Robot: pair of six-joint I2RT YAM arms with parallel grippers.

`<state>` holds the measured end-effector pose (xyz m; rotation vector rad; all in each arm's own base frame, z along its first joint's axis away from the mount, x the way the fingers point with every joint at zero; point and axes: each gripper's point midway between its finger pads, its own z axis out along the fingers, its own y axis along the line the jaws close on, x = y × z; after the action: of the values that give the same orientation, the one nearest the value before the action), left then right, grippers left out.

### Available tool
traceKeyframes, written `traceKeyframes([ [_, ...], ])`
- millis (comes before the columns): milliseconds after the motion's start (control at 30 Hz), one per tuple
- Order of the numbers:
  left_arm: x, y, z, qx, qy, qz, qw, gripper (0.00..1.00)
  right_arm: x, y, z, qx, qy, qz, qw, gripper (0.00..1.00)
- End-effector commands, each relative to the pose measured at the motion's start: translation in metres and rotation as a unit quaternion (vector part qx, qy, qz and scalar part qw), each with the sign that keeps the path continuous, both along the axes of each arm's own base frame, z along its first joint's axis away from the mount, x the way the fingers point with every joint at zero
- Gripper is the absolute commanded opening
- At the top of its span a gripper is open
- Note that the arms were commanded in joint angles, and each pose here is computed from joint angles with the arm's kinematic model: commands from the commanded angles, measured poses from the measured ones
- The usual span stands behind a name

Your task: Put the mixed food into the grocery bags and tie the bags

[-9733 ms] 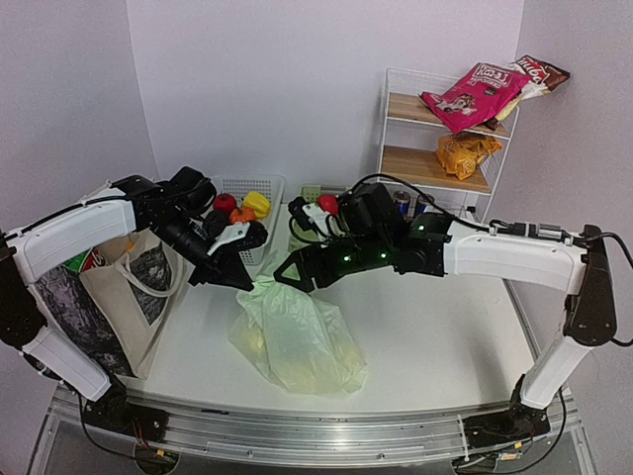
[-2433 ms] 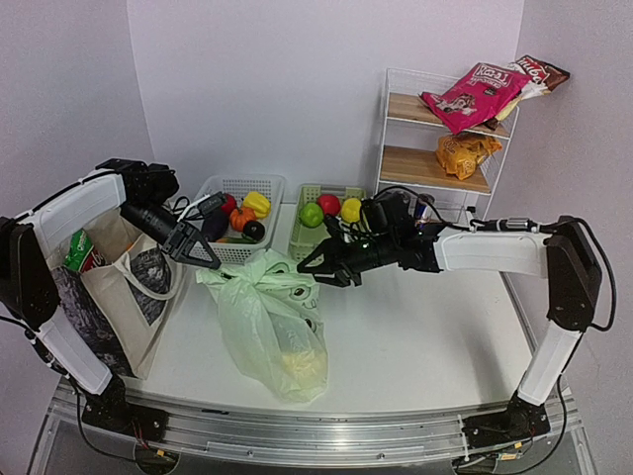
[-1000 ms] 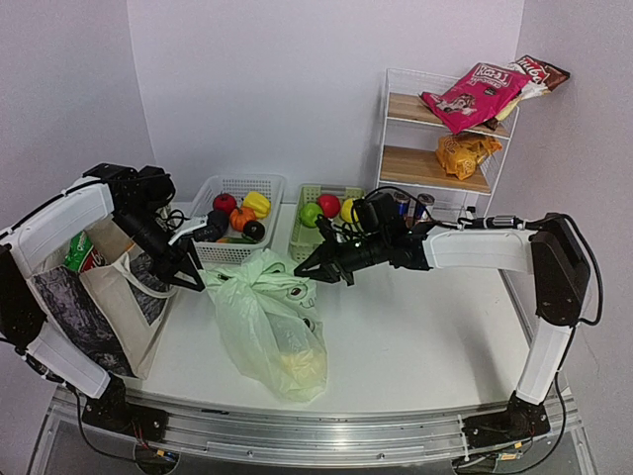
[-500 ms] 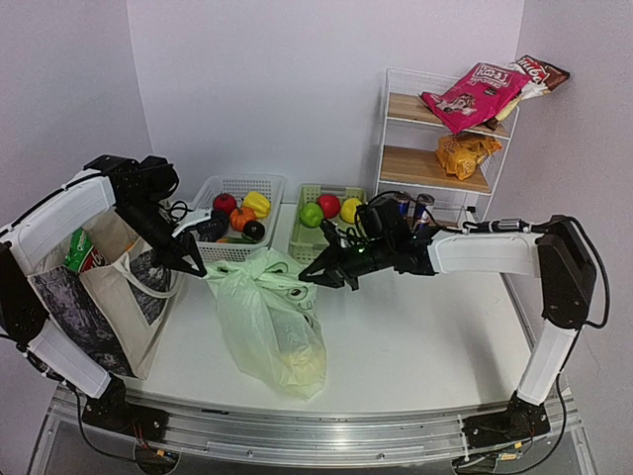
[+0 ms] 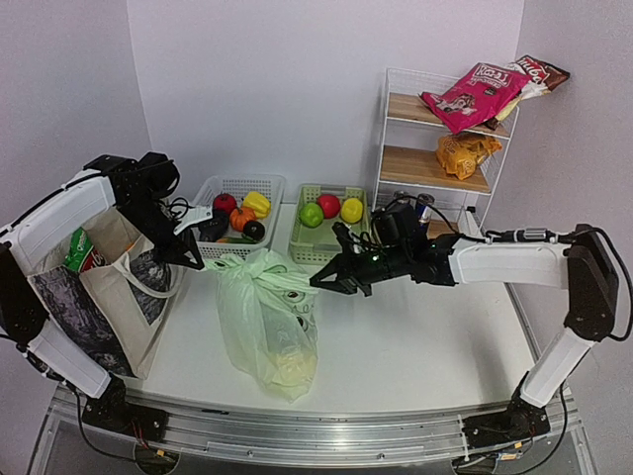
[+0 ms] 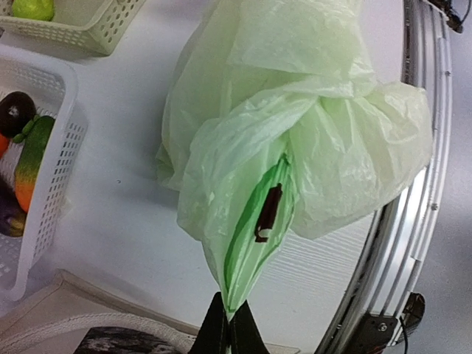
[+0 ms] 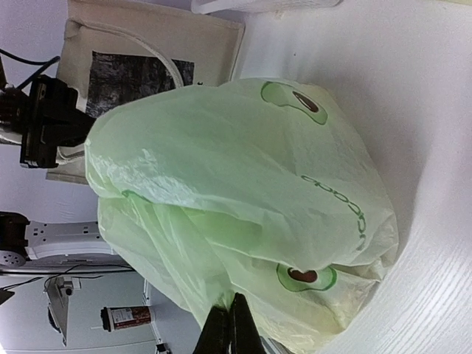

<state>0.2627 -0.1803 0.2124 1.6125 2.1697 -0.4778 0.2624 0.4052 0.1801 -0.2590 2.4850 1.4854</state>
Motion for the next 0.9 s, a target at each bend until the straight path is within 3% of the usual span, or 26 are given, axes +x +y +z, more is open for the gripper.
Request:
traceKeyframes([
  [0, 0.026, 0.029, -0.005, 0.052, -0.067, 0.065, 0.994, 0.0, -0.011, -0.02, -0.03, -0.059, 0.016, -0.02, 0.998, 0.0],
  [233, 0.025, 0.025, -0.031, 0.043, -0.073, 0.053, 0.995, 0.0, -0.024, -0.023, -0.054, -0.086, 0.026, -0.022, 0.996, 0.0],
  [433, 0.023, 0.009, -0.013, -0.008, -0.074, 0.04, 0.996, 0.0, -0.02, -0.008, -0.015, -0.044, -0.015, 0.006, 0.999, 0.01],
  [600, 0.018, 0.008, -0.012, -0.012, -0.071, 0.037, 0.997, 0.0, -0.014, 0.019, 0.008, 0.01, 0.022, 0.018, 1.0, 0.31],
  [867, 0.016, 0.004, -0.006, -0.023, -0.074, 0.032, 0.997, 0.0, -0.001, 0.045, 0.002, 0.047, 0.062, 0.001, 0.997, 0.57],
])
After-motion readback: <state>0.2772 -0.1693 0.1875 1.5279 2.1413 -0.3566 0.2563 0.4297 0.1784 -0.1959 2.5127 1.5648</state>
